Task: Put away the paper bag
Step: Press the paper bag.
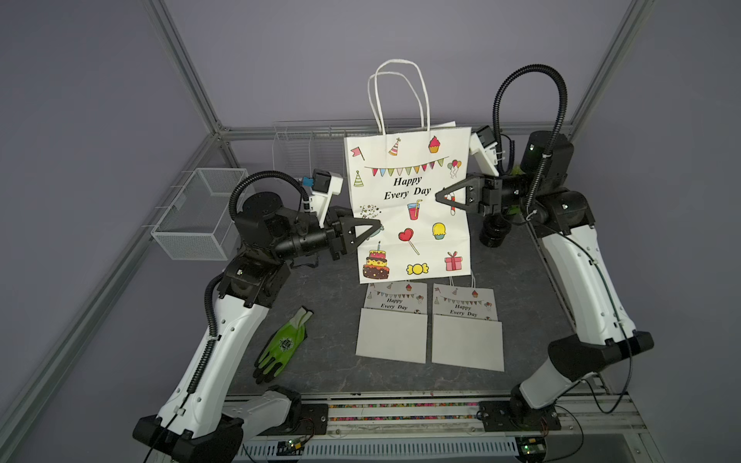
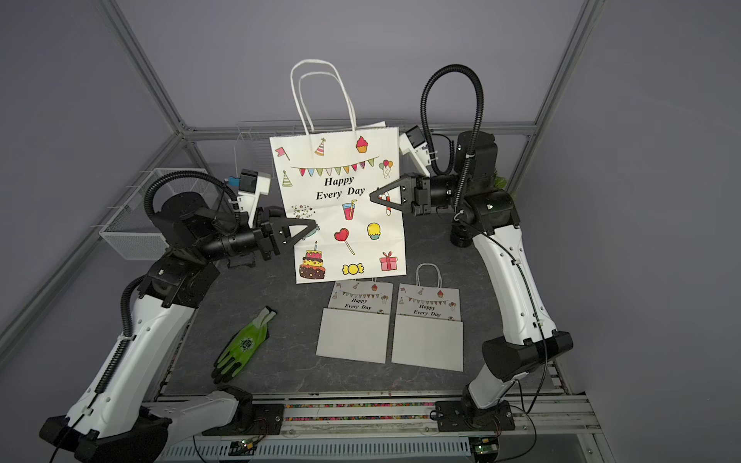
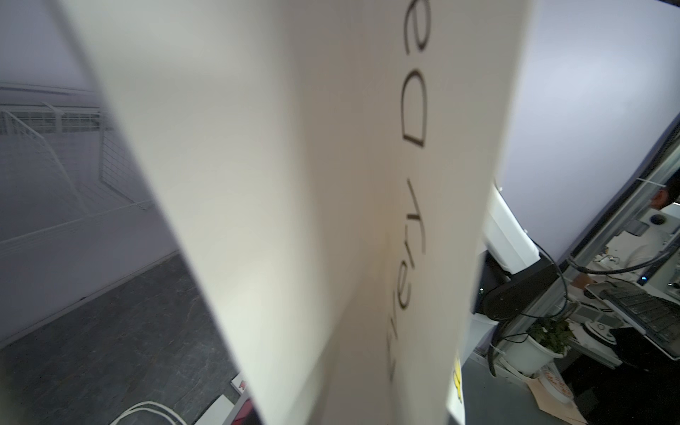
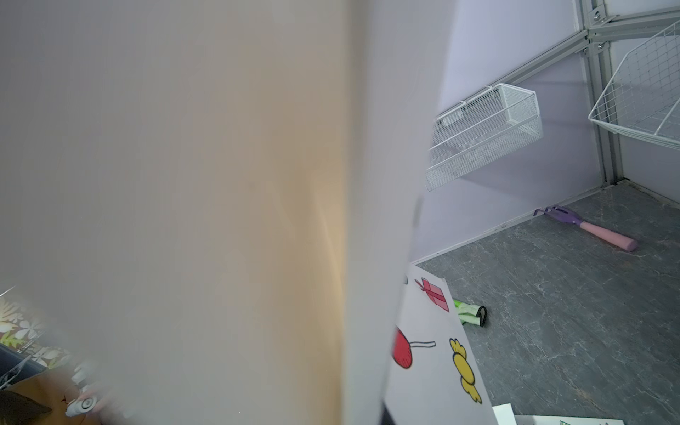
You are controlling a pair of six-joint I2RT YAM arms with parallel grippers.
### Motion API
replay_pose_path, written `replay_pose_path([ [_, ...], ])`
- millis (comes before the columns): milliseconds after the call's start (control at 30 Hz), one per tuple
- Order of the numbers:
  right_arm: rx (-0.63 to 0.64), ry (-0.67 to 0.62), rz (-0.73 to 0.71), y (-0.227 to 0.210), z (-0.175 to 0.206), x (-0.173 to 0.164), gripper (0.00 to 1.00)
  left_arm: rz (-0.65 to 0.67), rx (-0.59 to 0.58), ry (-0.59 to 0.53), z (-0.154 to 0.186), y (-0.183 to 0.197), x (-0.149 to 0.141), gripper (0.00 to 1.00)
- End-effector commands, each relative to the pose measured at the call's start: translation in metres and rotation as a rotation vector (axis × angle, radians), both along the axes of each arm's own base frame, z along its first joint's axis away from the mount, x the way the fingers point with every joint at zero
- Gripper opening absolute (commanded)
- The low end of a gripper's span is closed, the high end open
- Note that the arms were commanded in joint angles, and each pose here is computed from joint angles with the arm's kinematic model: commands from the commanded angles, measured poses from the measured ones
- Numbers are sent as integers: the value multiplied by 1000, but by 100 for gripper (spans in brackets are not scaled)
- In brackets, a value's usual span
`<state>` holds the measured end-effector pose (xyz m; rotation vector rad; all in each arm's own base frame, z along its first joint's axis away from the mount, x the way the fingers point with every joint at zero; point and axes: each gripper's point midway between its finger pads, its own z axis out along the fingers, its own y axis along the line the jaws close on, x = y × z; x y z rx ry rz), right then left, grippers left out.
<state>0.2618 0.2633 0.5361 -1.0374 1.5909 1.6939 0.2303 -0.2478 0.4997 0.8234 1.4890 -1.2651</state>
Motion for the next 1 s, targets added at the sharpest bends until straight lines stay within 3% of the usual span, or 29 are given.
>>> replay_pose_path([
  [0, 20, -55, 1, -5, 13, -12, 7, -41, 2, 2, -4, 0, -10, 31],
  [167, 21, -52, 2, -5, 14, -15, 7, -57, 3, 5, -7, 0, -14, 29],
  [233, 20, -47, 7, -4, 13, -17, 8, -56, 0, 5, -6, 0, -14, 24],
  [433, 10, -19, 21, -1, 2, -21, 36, -16, -7, 17, -4, 1, -6, 1],
  [567, -2, -8, 10, -1, -9, -25, 54, 8, -10, 19, -2, 2, -2, 0],
  [633, -11, -1, 1, -2, -17, -26, 58, 14, -11, 20, -1, 3, -2, 0],
  [800, -25, -2, -9, -5, -28, -37, 59, 8, -9, 14, 1, 3, -4, 0],
  [967, -43, -10, -38, -7, -34, -40, 42, -16, 12, 9, -3, 3, -10, 0],
])
